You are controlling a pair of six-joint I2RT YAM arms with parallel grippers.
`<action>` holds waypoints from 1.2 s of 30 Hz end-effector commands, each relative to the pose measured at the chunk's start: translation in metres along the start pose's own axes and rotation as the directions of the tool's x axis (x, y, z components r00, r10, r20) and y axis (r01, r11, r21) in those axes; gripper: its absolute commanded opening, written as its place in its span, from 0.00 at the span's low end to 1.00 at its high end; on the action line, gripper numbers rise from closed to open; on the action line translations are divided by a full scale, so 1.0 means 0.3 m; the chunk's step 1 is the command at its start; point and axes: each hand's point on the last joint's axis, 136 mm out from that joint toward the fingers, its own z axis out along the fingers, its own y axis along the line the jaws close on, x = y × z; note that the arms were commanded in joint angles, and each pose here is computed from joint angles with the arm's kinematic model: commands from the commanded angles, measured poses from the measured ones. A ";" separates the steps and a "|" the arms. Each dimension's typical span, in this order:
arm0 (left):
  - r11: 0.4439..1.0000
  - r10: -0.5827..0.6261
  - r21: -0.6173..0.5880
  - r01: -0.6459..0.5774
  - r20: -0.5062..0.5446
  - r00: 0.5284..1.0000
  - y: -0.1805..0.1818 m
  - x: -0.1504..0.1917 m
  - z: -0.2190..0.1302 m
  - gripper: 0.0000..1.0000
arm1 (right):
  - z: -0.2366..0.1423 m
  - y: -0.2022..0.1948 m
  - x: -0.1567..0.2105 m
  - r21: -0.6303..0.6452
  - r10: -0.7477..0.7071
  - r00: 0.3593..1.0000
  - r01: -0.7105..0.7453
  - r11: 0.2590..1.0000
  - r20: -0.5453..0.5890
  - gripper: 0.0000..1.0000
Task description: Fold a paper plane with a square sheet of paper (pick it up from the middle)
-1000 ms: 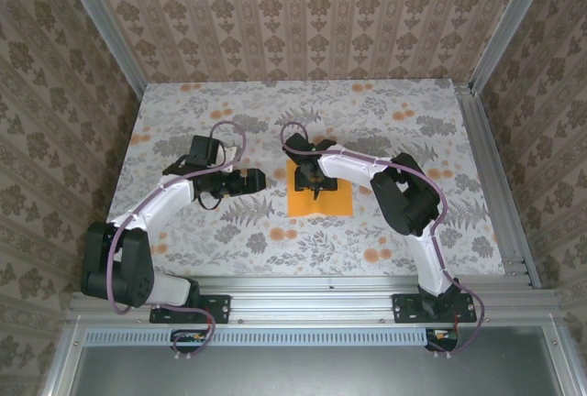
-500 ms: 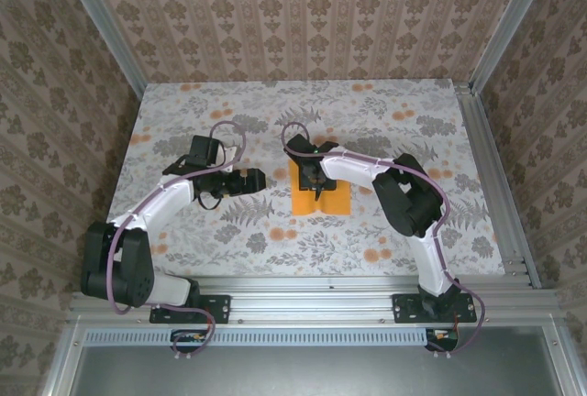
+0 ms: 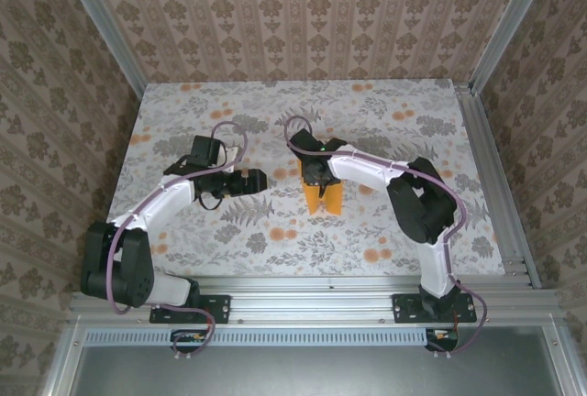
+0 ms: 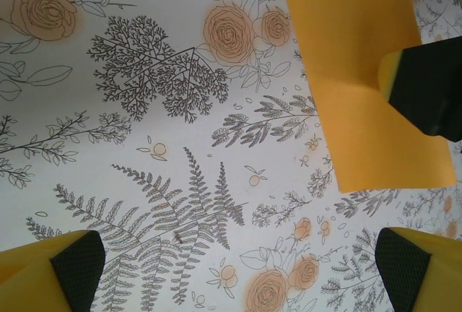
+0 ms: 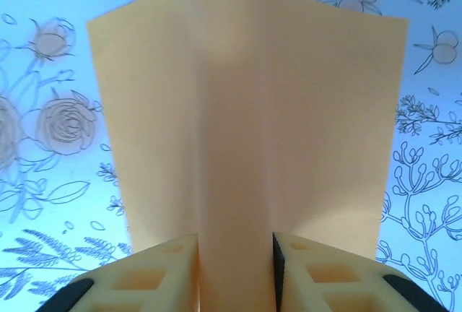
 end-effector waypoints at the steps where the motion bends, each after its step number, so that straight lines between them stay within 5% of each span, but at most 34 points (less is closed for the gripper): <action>1: 1.000 0.002 0.008 -0.002 0.007 1.000 -0.017 -0.005 -0.018 1.00 | -0.072 0.020 -0.027 -0.031 -0.010 0.999 0.012 0.999 0.042 0.30; 8: 1.000 0.018 -0.017 -0.017 0.073 0.997 -0.040 -0.033 -0.116 1.00 | -0.235 0.176 -0.085 -0.288 0.035 0.996 -0.010 0.958 0.082 0.29; 13: 0.998 -0.001 0.065 -0.009 0.140 0.990 -0.115 -0.063 -0.188 1.00 | -0.364 0.277 -0.134 -0.580 0.137 0.984 -0.048 0.813 0.111 0.29; 18: 0.991 -0.004 0.130 -0.018 0.164 0.987 -0.181 -0.088 -0.205 1.00 | -0.368 0.261 -0.123 -0.711 0.240 0.968 -0.121 0.693 0.069 0.27; 21: 0.986 -0.005 0.163 -0.021 0.158 0.987 -0.211 -0.098 -0.184 1.00 | -0.324 0.232 -0.082 -0.737 0.281 0.960 -0.174 0.654 0.022 0.27; 29: 0.979 -0.005 0.206 -0.017 0.103 0.995 -0.270 -0.091 -0.041 1.00 | -0.191 0.133 0.036 -0.687 0.294 0.955 -0.232 0.689 -0.028 0.27; 36: 0.969 -0.010 0.248 -0.004 0.056 0.998 -0.325 -0.063 0.091 0.89 | -0.107 0.076 0.125 -0.647 0.270 0.962 -0.235 0.726 -0.045 0.28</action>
